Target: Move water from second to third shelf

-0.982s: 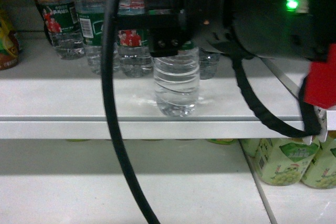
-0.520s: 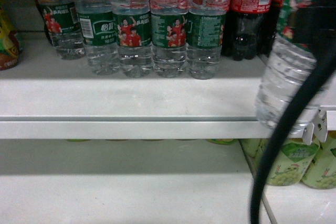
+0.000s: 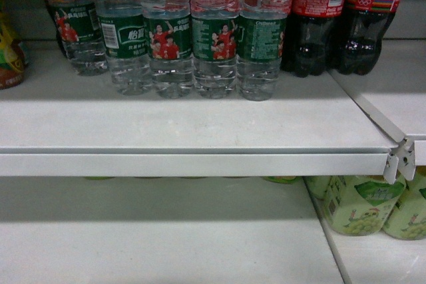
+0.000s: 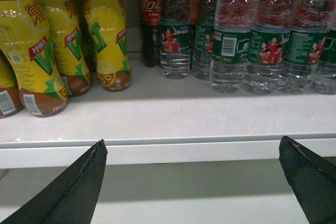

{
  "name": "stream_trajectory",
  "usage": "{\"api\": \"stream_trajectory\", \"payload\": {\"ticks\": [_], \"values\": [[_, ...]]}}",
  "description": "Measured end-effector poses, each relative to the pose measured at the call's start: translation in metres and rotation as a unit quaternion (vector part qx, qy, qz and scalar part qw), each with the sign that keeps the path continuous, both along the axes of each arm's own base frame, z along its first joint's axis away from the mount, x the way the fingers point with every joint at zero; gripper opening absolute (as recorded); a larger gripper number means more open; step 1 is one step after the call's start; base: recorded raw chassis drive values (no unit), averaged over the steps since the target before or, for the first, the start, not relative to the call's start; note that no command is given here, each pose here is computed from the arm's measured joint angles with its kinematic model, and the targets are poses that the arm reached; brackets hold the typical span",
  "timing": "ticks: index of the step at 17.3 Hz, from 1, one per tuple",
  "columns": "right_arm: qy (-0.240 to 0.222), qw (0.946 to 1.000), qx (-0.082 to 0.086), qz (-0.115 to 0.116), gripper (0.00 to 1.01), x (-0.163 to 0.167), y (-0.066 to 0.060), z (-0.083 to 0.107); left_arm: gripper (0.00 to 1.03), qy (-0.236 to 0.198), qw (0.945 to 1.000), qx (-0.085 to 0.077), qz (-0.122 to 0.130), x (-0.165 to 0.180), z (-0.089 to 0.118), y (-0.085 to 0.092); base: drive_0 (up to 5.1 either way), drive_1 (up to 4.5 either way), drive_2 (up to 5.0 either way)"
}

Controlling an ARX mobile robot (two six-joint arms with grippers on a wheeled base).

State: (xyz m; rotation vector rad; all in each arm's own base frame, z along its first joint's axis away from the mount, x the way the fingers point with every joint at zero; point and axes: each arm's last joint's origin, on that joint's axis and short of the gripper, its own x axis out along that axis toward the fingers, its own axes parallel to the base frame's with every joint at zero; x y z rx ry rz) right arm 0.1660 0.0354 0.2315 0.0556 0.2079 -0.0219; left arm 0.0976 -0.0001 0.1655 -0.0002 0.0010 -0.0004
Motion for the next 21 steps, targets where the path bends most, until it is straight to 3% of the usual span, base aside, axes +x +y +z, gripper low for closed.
{"api": "stream_trajectory", "payload": {"ticks": [5, 8, 21], "values": [[0.014, 0.9999, -0.002, 0.004, 0.4, -0.014, -0.003, 0.002, 0.98, 0.0, 1.0, 0.0, 0.0, 0.0, 0.0, 0.0, 0.0, 0.0, 0.0], [0.017, 0.9998, 0.004, 0.005, 0.4, -0.015, -0.002, 0.002, 0.98, 0.0, 1.0, 0.0, 0.0, 0.0, 0.0, 0.0, 0.0, 0.0, 0.0], [0.014, 0.9999, 0.005, 0.002, 0.4, -0.016, -0.002, 0.002, 0.98, 0.0, 1.0, 0.0, 0.0, 0.0, 0.0, 0.0, 0.0, 0.0, 0.0]]}}
